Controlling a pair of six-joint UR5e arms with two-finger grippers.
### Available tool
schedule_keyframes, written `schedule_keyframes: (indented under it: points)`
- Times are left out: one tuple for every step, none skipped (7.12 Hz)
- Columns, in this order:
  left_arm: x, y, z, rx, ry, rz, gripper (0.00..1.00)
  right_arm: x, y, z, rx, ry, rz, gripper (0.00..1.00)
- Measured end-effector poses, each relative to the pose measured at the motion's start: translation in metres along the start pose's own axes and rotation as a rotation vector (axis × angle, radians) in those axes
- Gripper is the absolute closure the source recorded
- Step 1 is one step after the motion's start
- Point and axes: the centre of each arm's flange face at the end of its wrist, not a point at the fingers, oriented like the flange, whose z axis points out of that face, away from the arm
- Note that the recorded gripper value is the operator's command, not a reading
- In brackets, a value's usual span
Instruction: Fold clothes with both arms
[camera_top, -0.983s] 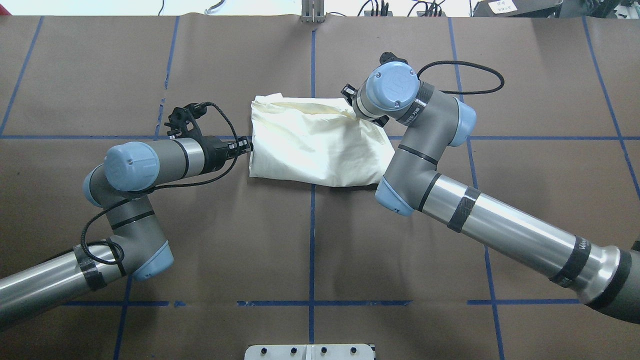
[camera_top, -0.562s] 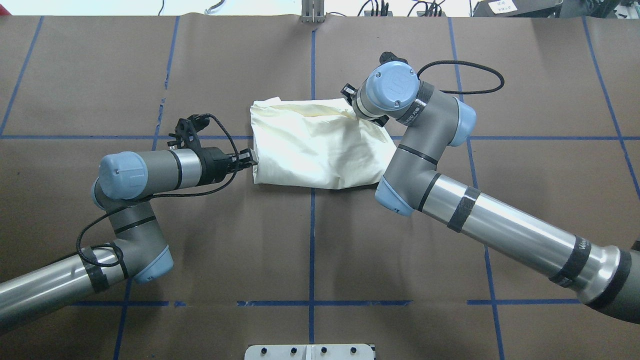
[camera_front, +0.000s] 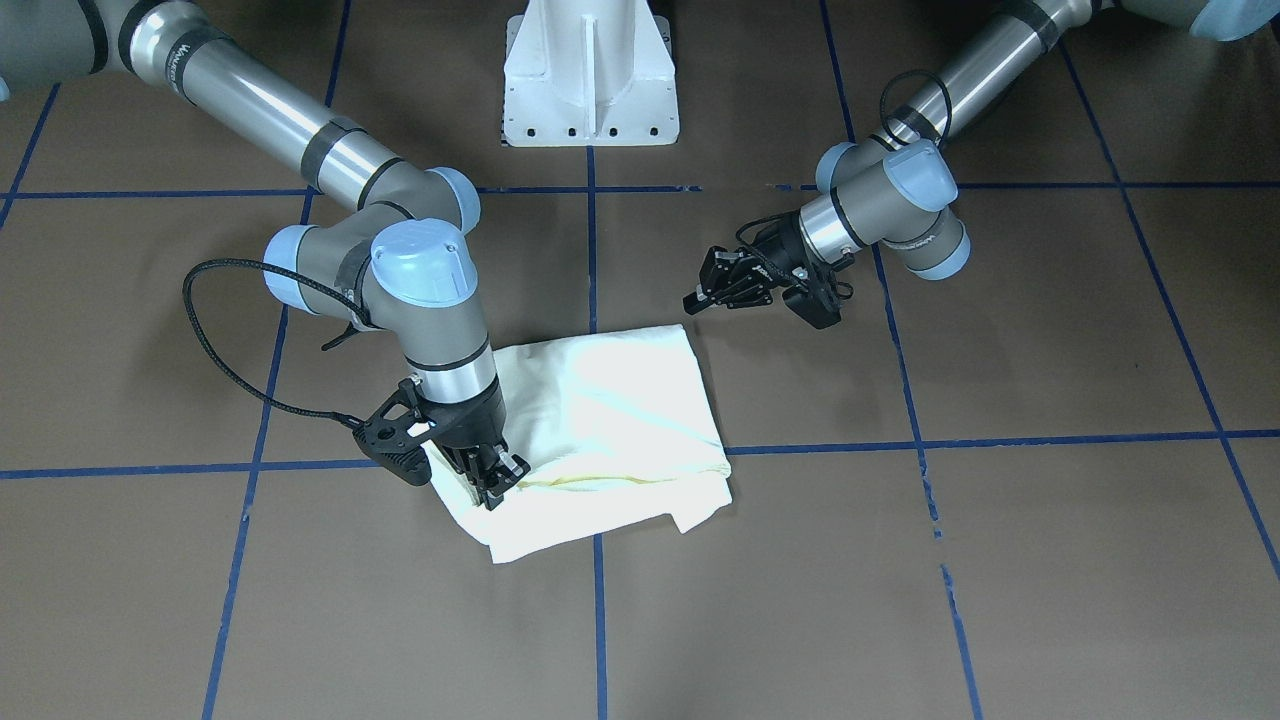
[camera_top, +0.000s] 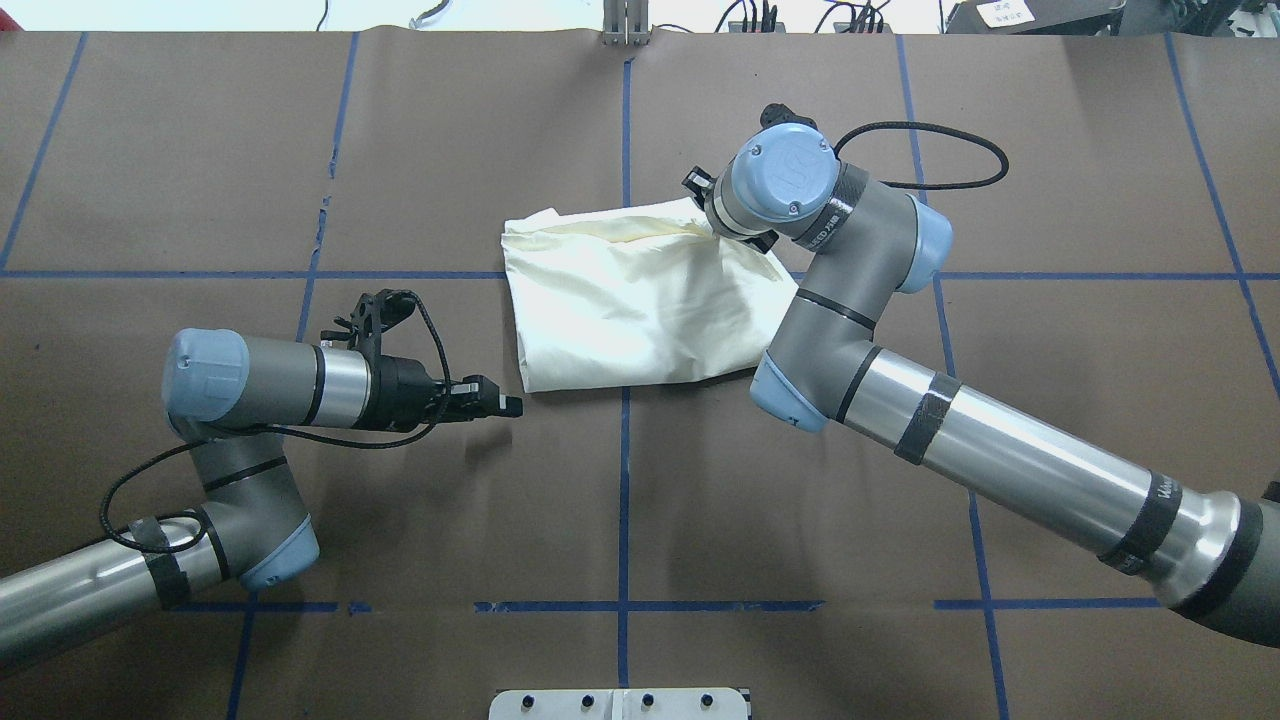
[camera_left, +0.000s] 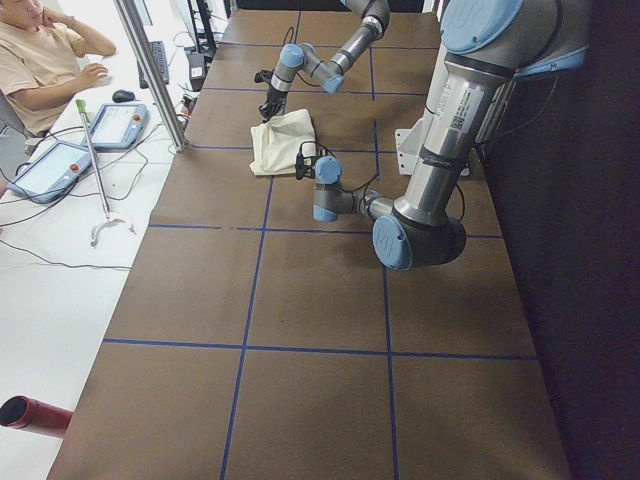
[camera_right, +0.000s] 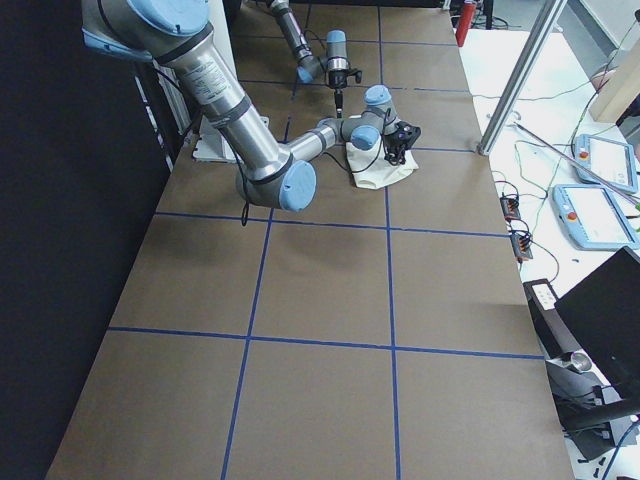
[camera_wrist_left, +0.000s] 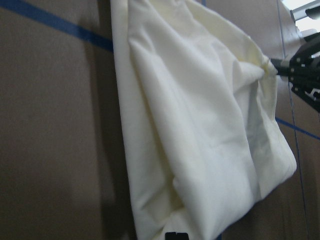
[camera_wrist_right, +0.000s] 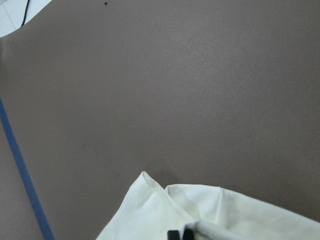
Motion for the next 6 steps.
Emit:
schedule_keyframes:
  points:
    - [0.006,0.003,-0.001,-0.014,0.014,0.0,1.0,0.001,-0.001,0.001,0.002,0.001,0.001,1.0]
    - [0.018,0.002,-0.005,-0.006,0.034,-0.006,1.0,0.001,-0.001,0.001,0.003,0.003,0.001,1.0]
    - [0.035,-0.011,-0.007,0.033,0.051,-0.024,1.0,0.002,-0.002,0.002,0.005,0.004,0.001,1.0]
    - [0.053,-0.029,-0.004,0.092,0.049,-0.046,1.0,0.002,-0.002,0.002,0.006,0.005,0.001,1.0]
    - [0.065,-0.043,0.006,0.138,0.022,-0.067,1.0,0.002,-0.002,0.002,0.006,0.005,0.001,1.0]
    - [0.068,-0.054,0.021,0.163,-0.014,-0.084,1.0,0.002,-0.002,0.002,0.007,0.006,0.001,1.0]
